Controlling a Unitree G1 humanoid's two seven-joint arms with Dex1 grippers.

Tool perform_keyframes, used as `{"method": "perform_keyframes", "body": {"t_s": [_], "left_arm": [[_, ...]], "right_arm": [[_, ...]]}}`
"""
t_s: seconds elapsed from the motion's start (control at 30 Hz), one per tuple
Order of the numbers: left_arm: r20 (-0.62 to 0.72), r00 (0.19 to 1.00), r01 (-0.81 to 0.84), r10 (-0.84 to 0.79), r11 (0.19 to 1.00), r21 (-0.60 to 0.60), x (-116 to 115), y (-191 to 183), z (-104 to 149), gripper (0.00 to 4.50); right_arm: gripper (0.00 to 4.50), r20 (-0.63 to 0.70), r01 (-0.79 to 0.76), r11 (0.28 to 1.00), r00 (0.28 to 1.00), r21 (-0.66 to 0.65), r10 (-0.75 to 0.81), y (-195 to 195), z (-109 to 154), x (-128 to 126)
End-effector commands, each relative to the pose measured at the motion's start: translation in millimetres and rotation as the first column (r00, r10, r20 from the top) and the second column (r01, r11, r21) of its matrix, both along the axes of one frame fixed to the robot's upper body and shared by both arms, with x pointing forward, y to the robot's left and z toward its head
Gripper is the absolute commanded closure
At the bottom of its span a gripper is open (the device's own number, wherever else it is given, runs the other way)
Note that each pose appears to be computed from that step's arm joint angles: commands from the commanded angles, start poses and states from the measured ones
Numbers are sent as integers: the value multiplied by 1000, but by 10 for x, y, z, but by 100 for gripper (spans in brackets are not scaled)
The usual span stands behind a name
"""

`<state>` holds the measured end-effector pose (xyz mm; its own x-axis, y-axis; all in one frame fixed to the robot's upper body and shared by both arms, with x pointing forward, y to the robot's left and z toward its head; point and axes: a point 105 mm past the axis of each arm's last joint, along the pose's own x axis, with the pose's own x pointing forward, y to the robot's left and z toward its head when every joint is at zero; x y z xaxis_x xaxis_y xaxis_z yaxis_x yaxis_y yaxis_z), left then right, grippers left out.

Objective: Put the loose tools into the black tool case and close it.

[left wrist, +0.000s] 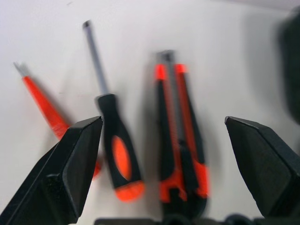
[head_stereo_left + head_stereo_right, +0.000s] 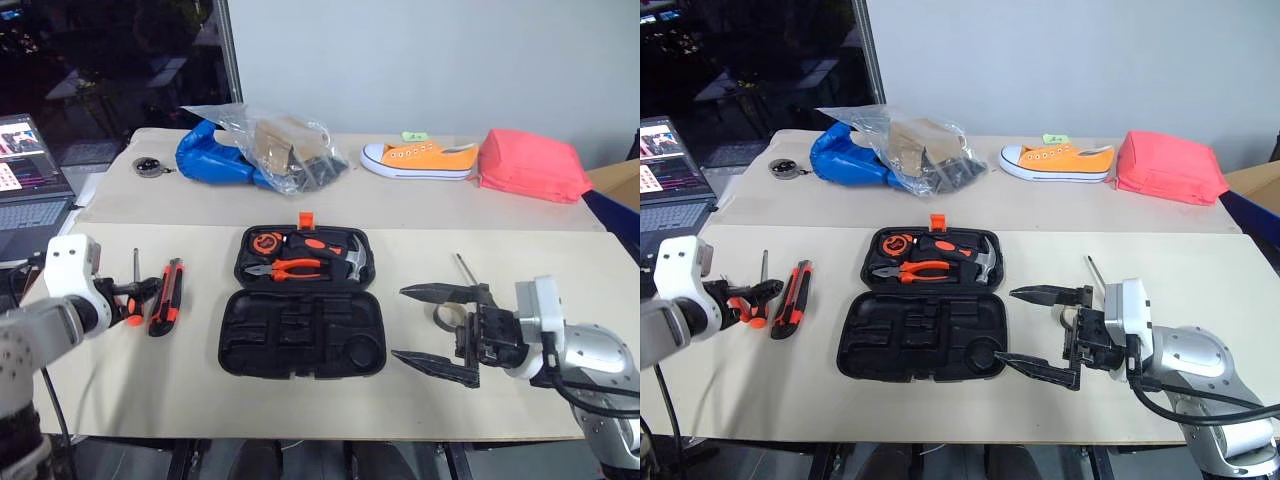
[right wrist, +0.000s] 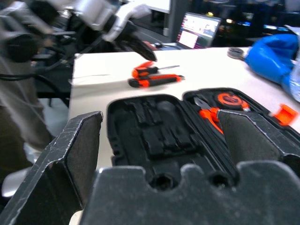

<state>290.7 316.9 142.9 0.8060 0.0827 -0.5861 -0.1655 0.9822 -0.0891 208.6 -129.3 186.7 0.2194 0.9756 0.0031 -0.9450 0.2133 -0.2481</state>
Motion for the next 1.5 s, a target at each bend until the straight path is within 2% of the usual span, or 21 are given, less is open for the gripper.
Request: {"method": "perform_keyframes", "body": {"t_s": [0.03, 0.17, 0.33, 0.53, 0.57, 0.6, 0.63, 0.7, 0.73, 0.8, 0.9, 0.97, 1.0, 1.03, 1.07, 1.1, 1.13, 1.17, 1.27, 1.33, 1.5], "left_arm": [[-31, 999, -39, 39, 999, 9, 80, 46, -25, 3], [-54, 996, -64, 67, 997, 50, 171, 82, -109, 116], [-66, 993, -97, 102, 992, 77, 163, 153, -183, 116], [-87, 992, -89, 92, 995, 43, 174, 112, -340, 116], [-88, 992, -87, 90, 995, 40, 178, 110, -361, 166], [-87, 992, -86, 89, 996, 39, 180, 110, -373, 176], [-85, 992, -86, 89, 996, 37, 184, 110, -378, 227], [-80, 993, -87, 90, 995, 39, 189, 119, -379, 279], [-75, 993, -87, 90, 995, 42, 192, 125, -377, 325], [-19, 996, -92, 93, 994, 57, 220, 153, -292, 370], [237, 971, -46, 33, 998, 50, 336, 89, 143, 371], [459, 879, 111, -132, 991, 73, 360, -191, 568, 371], [507, 831, 207, -227, 974, 97, 331, -372, 682, 371], [526, 785, 301, -326, 944, 136, 289, -559, 749, 371], [499, 696, 500, -517, 847, 180, 185, -946, 754, 371], [467, 617, 625, -634, 755, 200, 79, -1193, 724, 371], [417, 511, 738, -752, 633, 235, -47, -1433, 677, 371], [331, 378, 833, -864, 474, 286, -158, -1625, 585, 371], [106, 106, 912, -989, 139, 386, -226, -1786, 320, 371], [40, 13, 920, -999, 27, 390, -181, -1782, 224, 371], [-170, -105, 898, -980, -166, 407, 95, -1662, -1, 371]], "right_arm": [[0, 35, -31, 999, 999, -4, 32, 25, 83, -24], [0, 42, -19, 1000, 999, -9, 20, 8, 95, -6], [0, 43, -1, 1000, 999, -10, 2, -7, 106, -16], [0, 49, 9, 1000, 999, -8, -9, 10, 111, -5], [0, 51, 11, 1000, 999, -9, -10, 10, 113, -2], [0, 52, 11, 1000, 999, -9, -11, 10, 118, -1], [0, 53, 13, 1000, 999, -10, -12, 6, 126, 2], [0, 55, 18, 1000, 998, -12, -17, -2, 134, 7], [0, 55, 21, 1000, 998, -14, -20, -8, 134, 11], [0, 55, 30, 999, 998, -15, -29, -17, 136, 19], [0, 54, 64, 998, 996, 2, -64, -43, 153, 41], [0, 40, 105, 994, 994, 23, -106, -89, 155, 59], [0, 27, 120, 992, 992, 32, -120, -111, 145, 57], [0, 13, 128, 991, 992, 37, -129, -128, 131, 44], [0, 5, 143, 989, 990, 34, -144, -151, 106, 26], [0, 1, 153, 988, 988, 30, -153, -164, 92, 12], [0, -2, 166, 986, 986, 25, -166, -185, 73, -1], [0, -1, 189, 982, 982, 12, -189, -222, 45, -17], [0, -10, 254, 967, 967, -14, -254, -342, -30, -62], [0, -19, 283, 959, 959, -25, -283, -392, -68, -96], [0, -22, 362, 931, 932, -54, -363, -521, -131, -226]]}}
